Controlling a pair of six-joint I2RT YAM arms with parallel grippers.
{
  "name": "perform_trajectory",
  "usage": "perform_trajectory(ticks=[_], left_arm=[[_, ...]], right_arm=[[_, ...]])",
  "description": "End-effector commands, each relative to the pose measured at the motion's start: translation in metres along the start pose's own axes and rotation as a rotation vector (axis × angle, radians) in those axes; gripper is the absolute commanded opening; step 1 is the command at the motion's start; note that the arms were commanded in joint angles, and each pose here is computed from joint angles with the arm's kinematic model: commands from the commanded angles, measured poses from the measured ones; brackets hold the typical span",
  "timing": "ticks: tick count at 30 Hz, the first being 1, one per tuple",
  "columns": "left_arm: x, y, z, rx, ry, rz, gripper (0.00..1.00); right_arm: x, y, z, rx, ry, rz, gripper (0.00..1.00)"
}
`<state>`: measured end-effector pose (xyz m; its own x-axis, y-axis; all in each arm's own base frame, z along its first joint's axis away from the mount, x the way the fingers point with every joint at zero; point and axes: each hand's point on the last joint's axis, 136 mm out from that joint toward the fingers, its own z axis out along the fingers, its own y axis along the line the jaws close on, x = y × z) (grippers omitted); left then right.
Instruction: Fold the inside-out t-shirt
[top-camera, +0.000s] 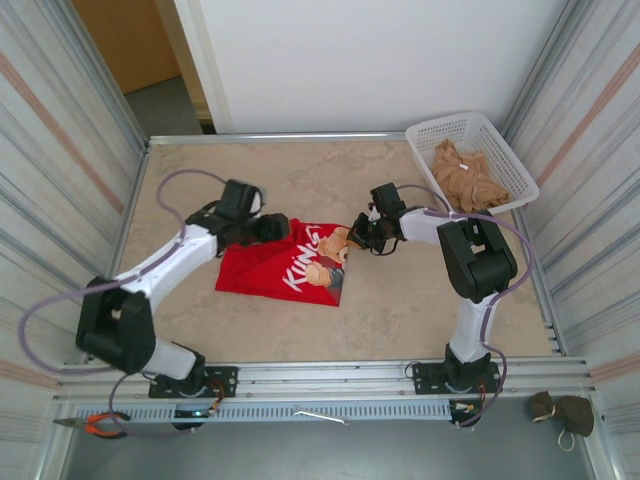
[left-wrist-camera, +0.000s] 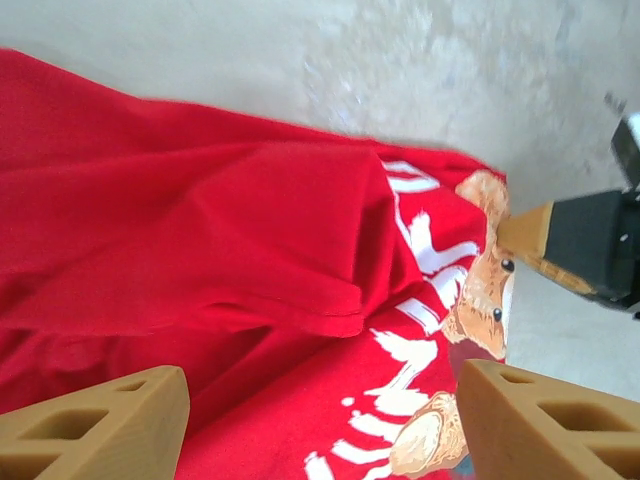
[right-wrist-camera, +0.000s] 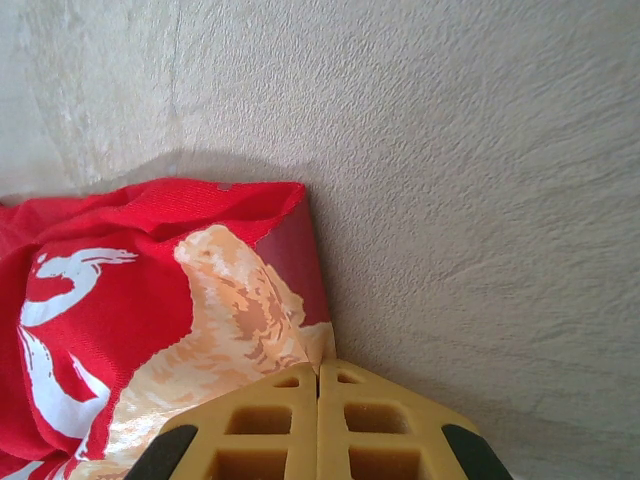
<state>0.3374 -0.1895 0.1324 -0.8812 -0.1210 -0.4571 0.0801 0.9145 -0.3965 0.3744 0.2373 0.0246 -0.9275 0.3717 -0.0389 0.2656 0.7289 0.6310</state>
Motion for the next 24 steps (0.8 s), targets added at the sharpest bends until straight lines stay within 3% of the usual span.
perform_trajectory(ticks=[1,9,18,23,24], left_arm=[[-0.003,-0.01,0.014,-0.069,0.012,0.063,0.71],[-0.002,-0.001,0.035,-0.244,0.029,0.183,0.68],[0.008,0.012,0.05,-0.288,0.081,0.206,0.52],[-0.004,0.021,0.051,-0.281,0.068,0.198,0.03],[-0.011,0.024,0.05,-0.278,0.059,0.191,0.0]], right_arm=[[0.003,-0.005,-0.006,0.025,-0.004,0.012,0.0],[0.005,-0.004,-0.005,0.026,0.001,0.005,0.0],[0.004,-0.001,-0.006,0.02,-0.003,0.003,0.0],[0.005,-0.003,-0.006,0.025,-0.001,0.005,0.0],[0.005,-0.003,-0.006,0.025,-0.002,0.005,0.0]])
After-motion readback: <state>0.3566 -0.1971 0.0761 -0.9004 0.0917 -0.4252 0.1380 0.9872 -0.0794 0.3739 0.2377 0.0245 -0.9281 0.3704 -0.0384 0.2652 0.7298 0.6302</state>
